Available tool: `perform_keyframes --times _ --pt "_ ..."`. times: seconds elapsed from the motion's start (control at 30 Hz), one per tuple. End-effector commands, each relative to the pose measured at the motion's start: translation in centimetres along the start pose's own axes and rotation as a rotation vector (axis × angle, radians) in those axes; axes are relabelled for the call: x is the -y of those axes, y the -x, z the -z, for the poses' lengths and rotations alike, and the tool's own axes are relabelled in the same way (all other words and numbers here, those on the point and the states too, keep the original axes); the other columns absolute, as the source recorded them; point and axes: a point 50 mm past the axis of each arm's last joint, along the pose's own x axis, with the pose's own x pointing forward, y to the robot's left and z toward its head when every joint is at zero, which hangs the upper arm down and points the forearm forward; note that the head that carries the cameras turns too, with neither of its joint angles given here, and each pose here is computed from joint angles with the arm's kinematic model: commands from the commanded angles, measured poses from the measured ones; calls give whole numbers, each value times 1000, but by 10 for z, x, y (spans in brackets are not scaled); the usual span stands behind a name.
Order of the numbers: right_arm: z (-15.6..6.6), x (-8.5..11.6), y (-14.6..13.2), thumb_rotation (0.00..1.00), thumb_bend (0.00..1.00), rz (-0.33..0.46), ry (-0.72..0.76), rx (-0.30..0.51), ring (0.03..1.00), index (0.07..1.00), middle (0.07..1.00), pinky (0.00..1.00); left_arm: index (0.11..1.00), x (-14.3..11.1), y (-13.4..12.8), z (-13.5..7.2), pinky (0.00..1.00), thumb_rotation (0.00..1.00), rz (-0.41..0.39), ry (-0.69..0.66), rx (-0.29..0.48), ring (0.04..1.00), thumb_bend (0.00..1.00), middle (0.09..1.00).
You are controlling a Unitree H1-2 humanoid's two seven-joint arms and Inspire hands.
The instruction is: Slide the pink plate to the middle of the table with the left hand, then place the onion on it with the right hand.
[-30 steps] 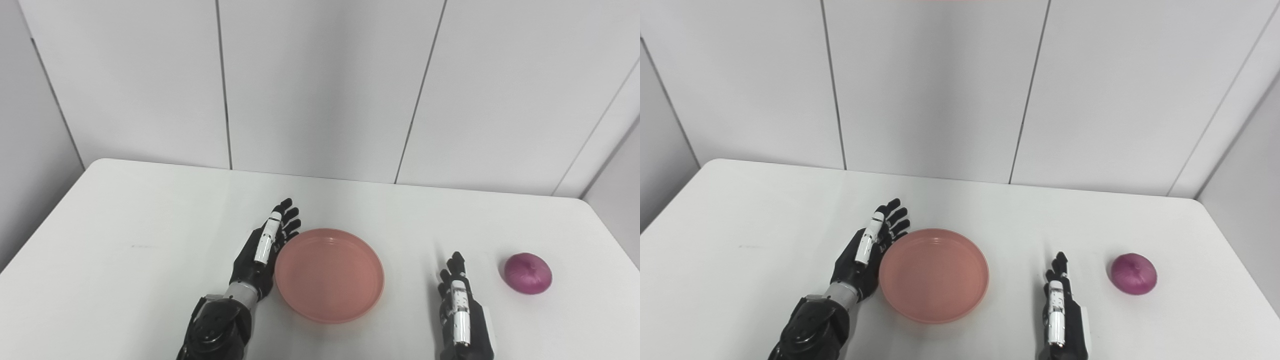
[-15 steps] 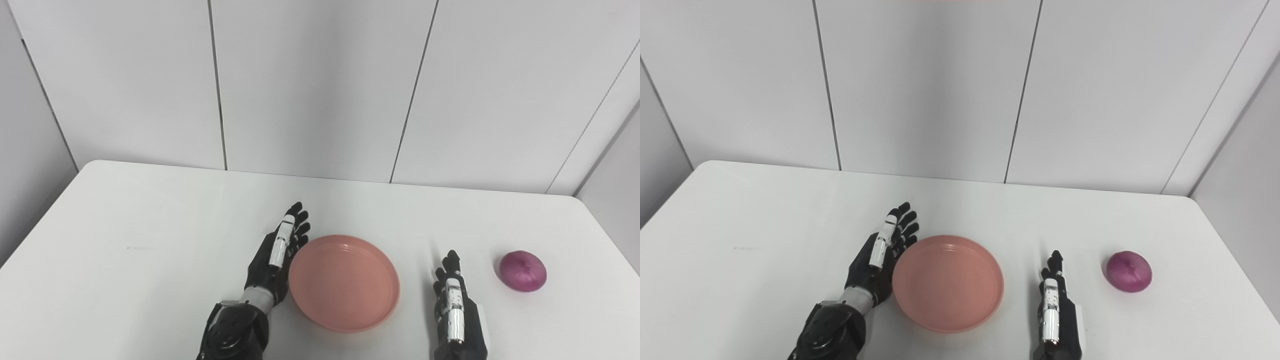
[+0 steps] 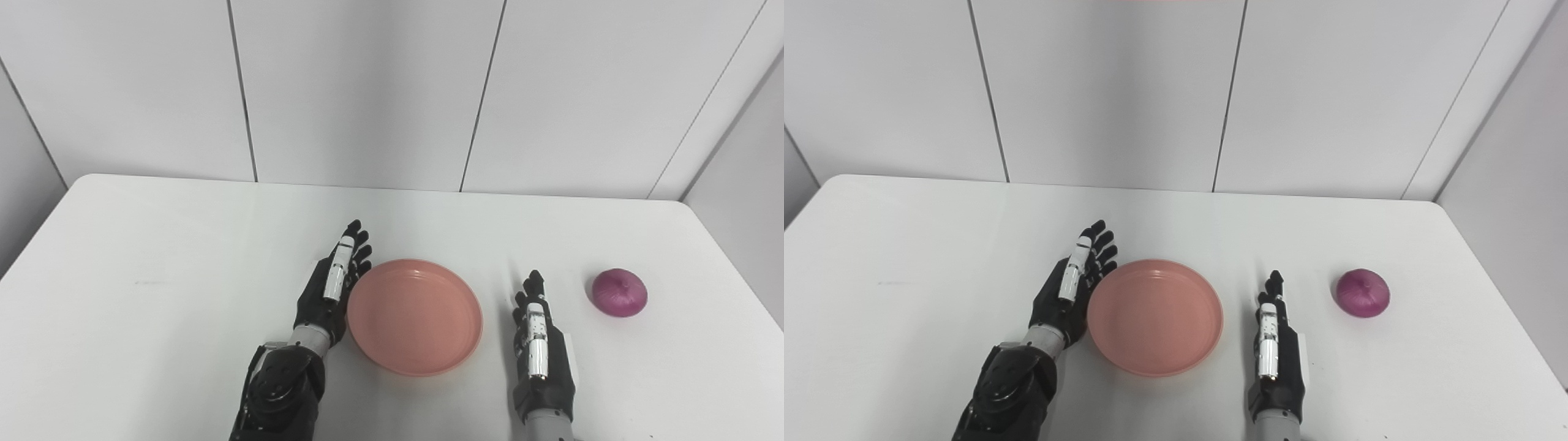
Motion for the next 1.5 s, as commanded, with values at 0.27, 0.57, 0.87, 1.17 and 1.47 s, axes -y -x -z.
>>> perform_keyframes --times 0.27,0.57,0.87,1.17,1.47 --pt "0 -8 -4 1000 265 -26 -1 -13 1000 1000 1000 1000 954 5 -11 -20 998 1000 19 19 74 969 397 974" --pt "-7 -1 -6 1000 283 -18 11 13 1000 1000 1000 1000 953 -8 -2 -13 988 1000 19 -4 93 971 419 974" --pt "-19 8 -10 1000 227 5 32 60 995 1000 1000 1000 942 -28 7 -9 948 1000 10 -49 125 952 441 958" --pt "-42 19 -14 1000 206 -14 113 125 997 1000 1000 1000 928 -37 14 -6 947 1000 -8 -41 108 944 441 950" --pt "-78 33 -21 1000 273 3 323 246 958 973 977 962 930 -32 15 0 946 1000 -4 -22 98 941 446 946"
